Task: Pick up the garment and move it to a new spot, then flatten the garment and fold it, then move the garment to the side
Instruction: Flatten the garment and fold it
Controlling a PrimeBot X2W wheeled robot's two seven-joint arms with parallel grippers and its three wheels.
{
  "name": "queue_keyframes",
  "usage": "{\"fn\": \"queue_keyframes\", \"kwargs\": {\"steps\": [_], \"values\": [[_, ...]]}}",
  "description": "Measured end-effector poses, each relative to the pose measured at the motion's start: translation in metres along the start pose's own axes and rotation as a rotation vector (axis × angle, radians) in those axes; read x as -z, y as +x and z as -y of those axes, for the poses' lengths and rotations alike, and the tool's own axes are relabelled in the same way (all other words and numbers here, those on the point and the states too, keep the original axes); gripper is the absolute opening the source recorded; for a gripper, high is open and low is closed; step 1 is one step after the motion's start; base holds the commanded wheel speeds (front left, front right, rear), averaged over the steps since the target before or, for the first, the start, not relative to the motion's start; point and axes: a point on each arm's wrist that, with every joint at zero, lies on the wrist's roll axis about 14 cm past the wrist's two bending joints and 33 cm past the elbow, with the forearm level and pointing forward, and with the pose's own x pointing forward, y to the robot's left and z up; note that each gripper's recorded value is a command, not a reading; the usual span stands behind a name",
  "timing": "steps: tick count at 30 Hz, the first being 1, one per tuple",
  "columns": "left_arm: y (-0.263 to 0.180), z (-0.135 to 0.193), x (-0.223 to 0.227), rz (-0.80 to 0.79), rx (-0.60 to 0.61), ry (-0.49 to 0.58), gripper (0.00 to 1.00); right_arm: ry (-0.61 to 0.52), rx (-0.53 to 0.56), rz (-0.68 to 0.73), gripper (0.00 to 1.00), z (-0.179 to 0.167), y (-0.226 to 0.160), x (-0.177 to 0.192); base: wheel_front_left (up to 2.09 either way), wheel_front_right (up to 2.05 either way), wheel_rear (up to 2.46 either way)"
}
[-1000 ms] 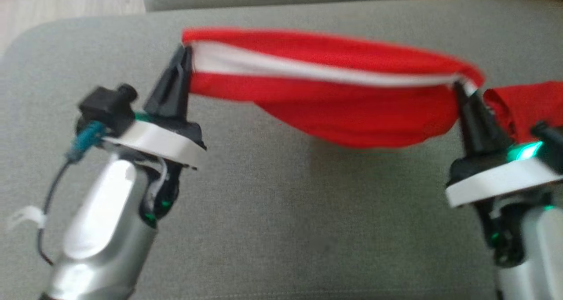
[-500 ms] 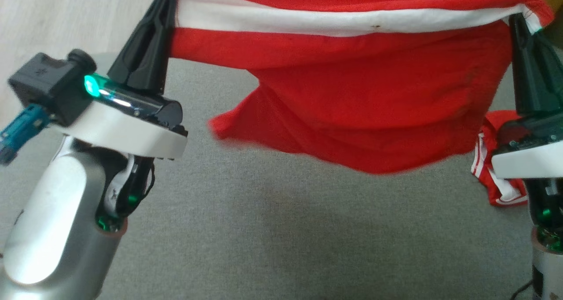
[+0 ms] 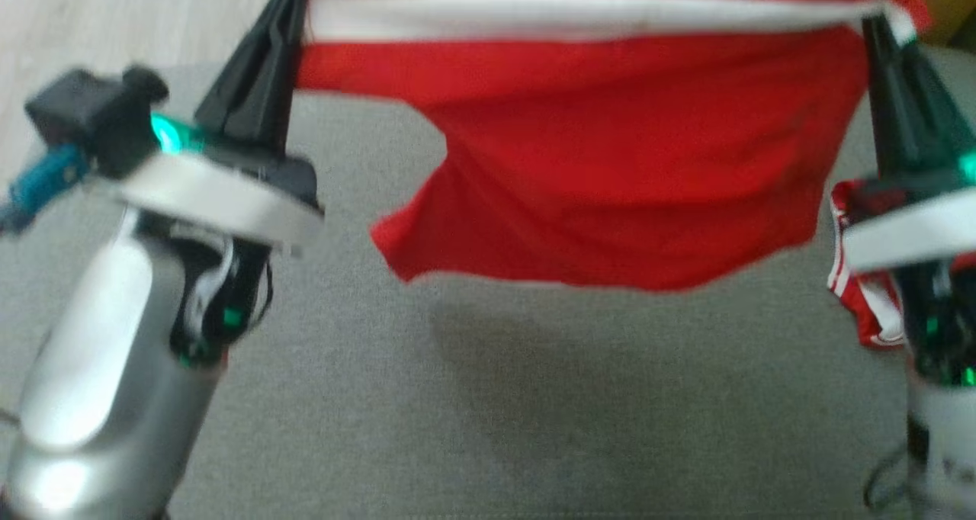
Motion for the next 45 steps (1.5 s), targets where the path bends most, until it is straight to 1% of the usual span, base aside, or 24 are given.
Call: {"fn": "queue_keyframes", "kwargs": {"steps": [4, 9, 10, 12, 15, 18, 24, 28, 30, 32, 33, 36, 38, 42, 45], "values": [[0.033, -0.013, 0.011, 0.012, -0.003, -0.008, 0.00, 0.038, -0.017, 0.006, 0.00, 0.005, 0.038, 0.004, 0.00, 0.00, 0.00], [0.089, -0.036, 0.022, 0.043, -0.034, -0.013, 0.00, 0.050, -0.052, 0.035, 0.00, 0.006, 0.102, 0.003, 0.00, 0.00, 0.00], [0.107, -0.045, 0.030, 0.047, -0.049, -0.014, 0.00, 0.053, -0.063, 0.045, 0.00, 0.004, 0.125, 0.006, 0.00, 0.00, 0.00], [0.122, -0.053, 0.040, 0.037, -0.062, -0.012, 0.00, 0.047, -0.071, 0.053, 0.00, 0.002, 0.144, 0.012, 0.00, 0.00, 0.00], [0.136, -0.061, 0.066, -0.029, -0.086, -0.016, 0.00, 0.034, -0.073, 0.023, 0.00, 0.002, 0.162, 0.034, 0.00, 0.00, 0.00], [0.133, -0.064, 0.107, -0.139, -0.109, -0.046, 0.00, 0.016, -0.074, -0.060, 0.00, 0.001, 0.167, 0.073, 0.00, 0.00, 0.00], [0.097, -0.074, 0.198, -0.389, -0.174, -0.095, 0.00, 0.004, -0.064, -0.291, 0.00, 0.005, 0.147, 0.170, 0.00, 0.00, 0.00], [0.064, -0.071, 0.245, -0.507, -0.197, -0.138, 0.00, 0.030, -0.072, -0.373, 0.00, 0.000, 0.129, 0.214, 0.00, 0.00, 0.00], [0.042, -0.068, 0.261, -0.550, -0.212, -0.169, 0.00, 0.064, -0.079, -0.417, 0.00, -0.008, 0.111, 0.236, 0.00, 0.00, 0.00], [0.019, -0.064, 0.274, -0.580, -0.228, -0.200, 0.00, 0.105, -0.078, -0.477, 0.00, -0.016, 0.083, 0.261, 0.00, 0.00, 0.00], [0.019, -0.064, 0.274, -0.580, -0.228, -0.200, 0.00, 0.105, -0.078, -0.477, 0.00, -0.016, 0.083, 0.261, 0.00, 0.00, 0.00], [-0.016, -0.056, 0.285, -0.603, -0.256, -0.248, 0.00, 0.168, -0.071, -0.555, 0.00, -0.026, 0.037, 0.289, 0.00, 0.00, 0.00], [-0.039, -0.054, 0.288, -0.617, -0.262, -0.247, 0.00, 0.194, -0.076, -0.588, 0.00, -0.032, 0.012, 0.299, 0.00, 0.00, 0.00], [-0.075, -0.058, 0.279, -0.601, -0.279, -0.224, 0.00, 0.231, -0.075, -0.607, 0.00, -0.037, -0.023, 0.301, 0.00, 0.00, 0.00], [-0.097, -0.051, 0.267, -0.583, -0.270, -0.204, 0.00, 0.260, -0.049, -0.600, 0.00, -0.035, -0.043, 0.295, 0.00, 0.00, 0.00]]}}
